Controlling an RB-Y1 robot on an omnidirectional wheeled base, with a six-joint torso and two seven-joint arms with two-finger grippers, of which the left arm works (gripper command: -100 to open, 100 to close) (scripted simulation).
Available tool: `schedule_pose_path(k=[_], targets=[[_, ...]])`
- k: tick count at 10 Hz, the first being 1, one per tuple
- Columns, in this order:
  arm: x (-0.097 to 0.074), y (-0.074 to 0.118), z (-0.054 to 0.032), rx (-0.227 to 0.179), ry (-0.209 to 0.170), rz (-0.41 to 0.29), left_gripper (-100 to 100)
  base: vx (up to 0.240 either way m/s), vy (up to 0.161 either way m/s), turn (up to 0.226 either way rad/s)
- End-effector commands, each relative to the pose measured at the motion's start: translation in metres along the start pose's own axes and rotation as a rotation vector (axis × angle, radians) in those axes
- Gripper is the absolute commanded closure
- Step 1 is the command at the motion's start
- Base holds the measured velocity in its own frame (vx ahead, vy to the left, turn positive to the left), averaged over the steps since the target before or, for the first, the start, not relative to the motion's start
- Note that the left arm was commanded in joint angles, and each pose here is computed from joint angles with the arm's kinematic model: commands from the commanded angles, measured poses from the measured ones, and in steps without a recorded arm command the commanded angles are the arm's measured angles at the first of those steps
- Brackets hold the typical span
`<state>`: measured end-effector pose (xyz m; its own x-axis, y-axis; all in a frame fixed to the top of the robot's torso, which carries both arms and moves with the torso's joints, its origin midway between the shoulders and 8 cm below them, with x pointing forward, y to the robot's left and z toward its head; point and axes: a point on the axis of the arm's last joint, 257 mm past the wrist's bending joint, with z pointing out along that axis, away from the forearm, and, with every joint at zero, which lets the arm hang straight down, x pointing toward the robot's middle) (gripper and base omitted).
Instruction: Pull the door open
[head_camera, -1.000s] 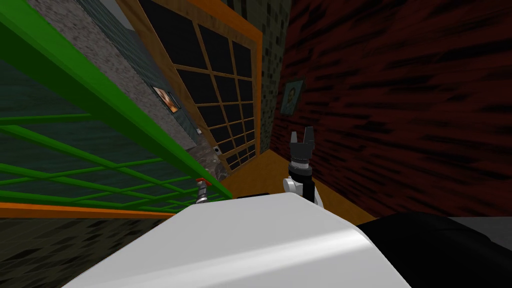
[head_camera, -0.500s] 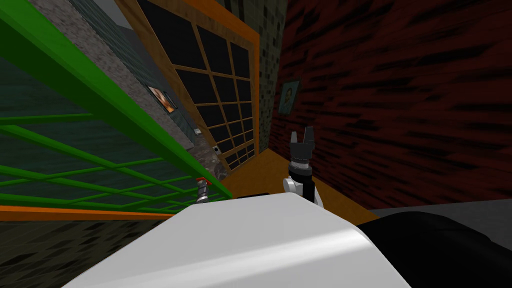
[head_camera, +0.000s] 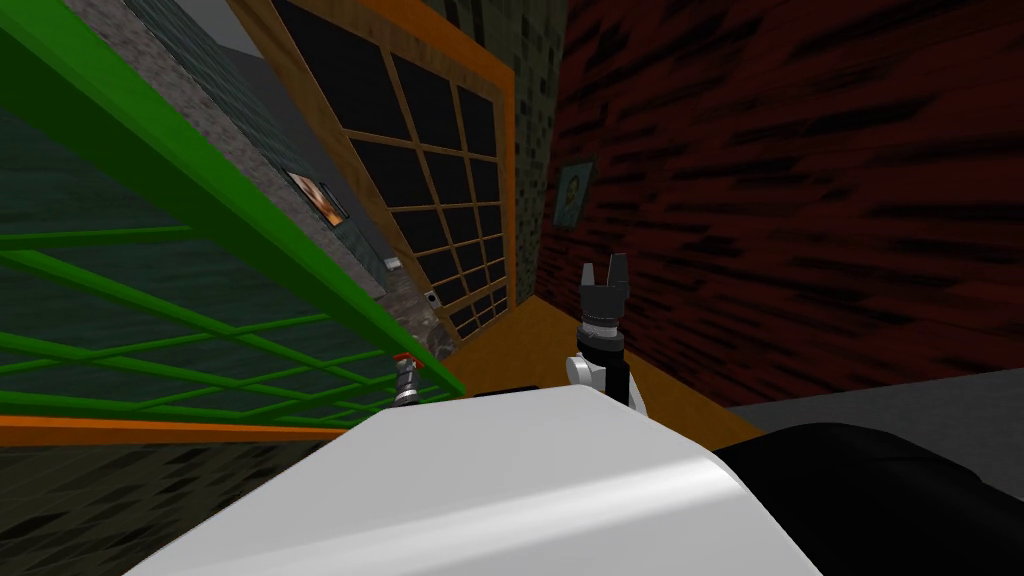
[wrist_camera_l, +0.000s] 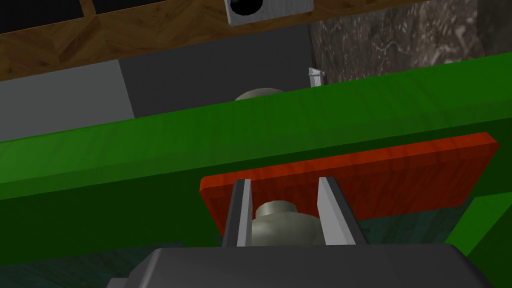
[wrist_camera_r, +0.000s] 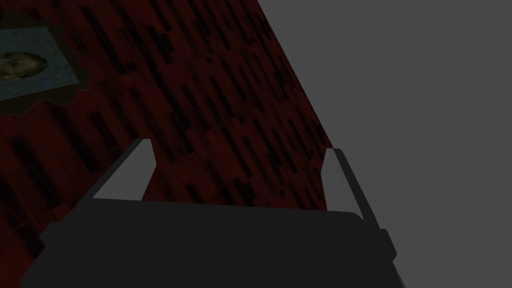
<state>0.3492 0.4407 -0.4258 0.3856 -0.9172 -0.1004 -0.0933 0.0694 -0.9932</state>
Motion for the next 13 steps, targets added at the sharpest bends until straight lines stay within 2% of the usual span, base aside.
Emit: schedule_pose_path(k=[1,7,10,12,13], targets=[[-0.016,0.003,-0.0009,-0.009,-0.023,-0.049,100,-0.058,0.025,-0.053],[-0.003,-0.006,0.0084,0.012,0.006,-0.241,100,-0.068,0.024,-0.060],[-0.003,-0.006,0.0084,0.012,0.006,-0.247,100,-0.020,0.015,-0.009],[0.003,-0.010,0.0127,0.019,0.022,-0.333,100,-0.062,0.027,-0.072],[0.003,-0.010,0.0127,0.019,0.022,-0.345,100,-0.079,0.025,-0.066]])
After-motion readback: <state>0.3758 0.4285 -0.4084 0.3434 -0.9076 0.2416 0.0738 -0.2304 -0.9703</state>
